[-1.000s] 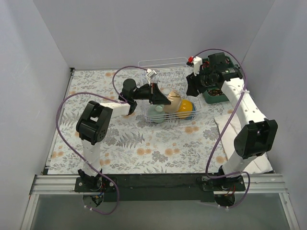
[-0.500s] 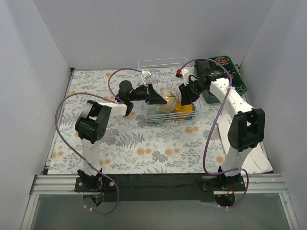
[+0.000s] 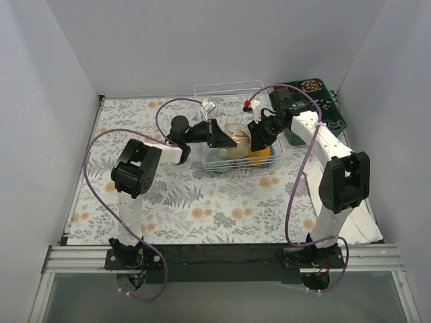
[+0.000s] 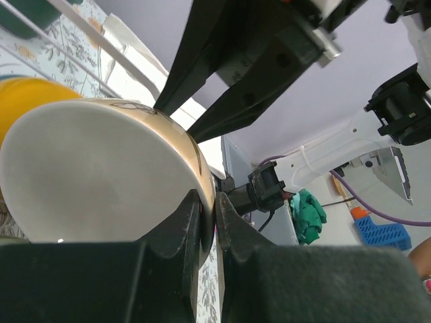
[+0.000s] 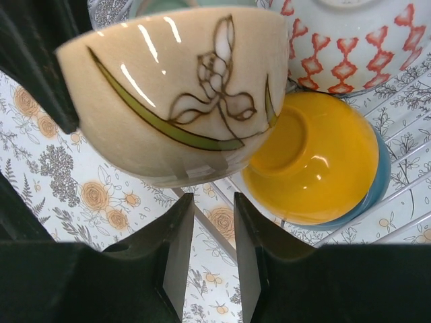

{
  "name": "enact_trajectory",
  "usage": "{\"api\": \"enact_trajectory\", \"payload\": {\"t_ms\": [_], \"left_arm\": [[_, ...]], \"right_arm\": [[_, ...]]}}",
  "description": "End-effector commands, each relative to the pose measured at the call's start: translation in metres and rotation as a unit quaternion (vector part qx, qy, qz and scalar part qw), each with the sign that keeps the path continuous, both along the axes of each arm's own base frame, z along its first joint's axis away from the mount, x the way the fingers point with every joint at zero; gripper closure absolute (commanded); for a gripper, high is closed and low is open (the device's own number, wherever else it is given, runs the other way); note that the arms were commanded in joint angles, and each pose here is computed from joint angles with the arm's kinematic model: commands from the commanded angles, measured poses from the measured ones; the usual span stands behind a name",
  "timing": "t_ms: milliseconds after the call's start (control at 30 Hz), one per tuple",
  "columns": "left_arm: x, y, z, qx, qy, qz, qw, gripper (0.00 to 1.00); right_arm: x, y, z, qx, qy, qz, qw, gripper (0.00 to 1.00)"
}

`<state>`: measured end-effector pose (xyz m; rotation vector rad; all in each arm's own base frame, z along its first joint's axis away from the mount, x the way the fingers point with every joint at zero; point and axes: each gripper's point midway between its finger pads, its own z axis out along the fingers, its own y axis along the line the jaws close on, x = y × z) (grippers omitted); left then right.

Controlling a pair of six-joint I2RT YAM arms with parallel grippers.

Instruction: Load the bowls into the dish rack

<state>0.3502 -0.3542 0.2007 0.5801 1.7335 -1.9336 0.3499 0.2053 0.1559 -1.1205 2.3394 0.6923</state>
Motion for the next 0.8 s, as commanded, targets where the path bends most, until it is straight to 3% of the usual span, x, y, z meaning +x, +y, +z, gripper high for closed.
{"api": "enact_trajectory", "payload": {"t_ms": [0, 267, 467, 767], "left_arm": [[0.0, -0.002, 0.006, -0.009, -0.009, 0.005, 1.0, 1.0], [-0.011, 0.002, 0.0, 0.0, -0.004, 0.001, 1.0, 1.0], [-0.016, 0.005, -0.002, 0.004, 0.005, 0.01, 1.0, 0.85], [-0.005, 0.006, 0.004, 0.034, -0.013, 0.027, 0.999, 0.7]], "right_arm": [[0.001, 0.011, 0.006, 0.017, -0.007, 0.011, 1.0, 0.62], [0.002, 0.028, 0.004, 0.021, -0.009, 0.03, 0.999, 0.61], [0.004, 0.04, 0.003, 0.021, -0.012, 0.046, 0.999, 0.61], [0.012, 0.053, 0.0, 0.022, -0.018, 0.057, 0.998, 0.59]]}}
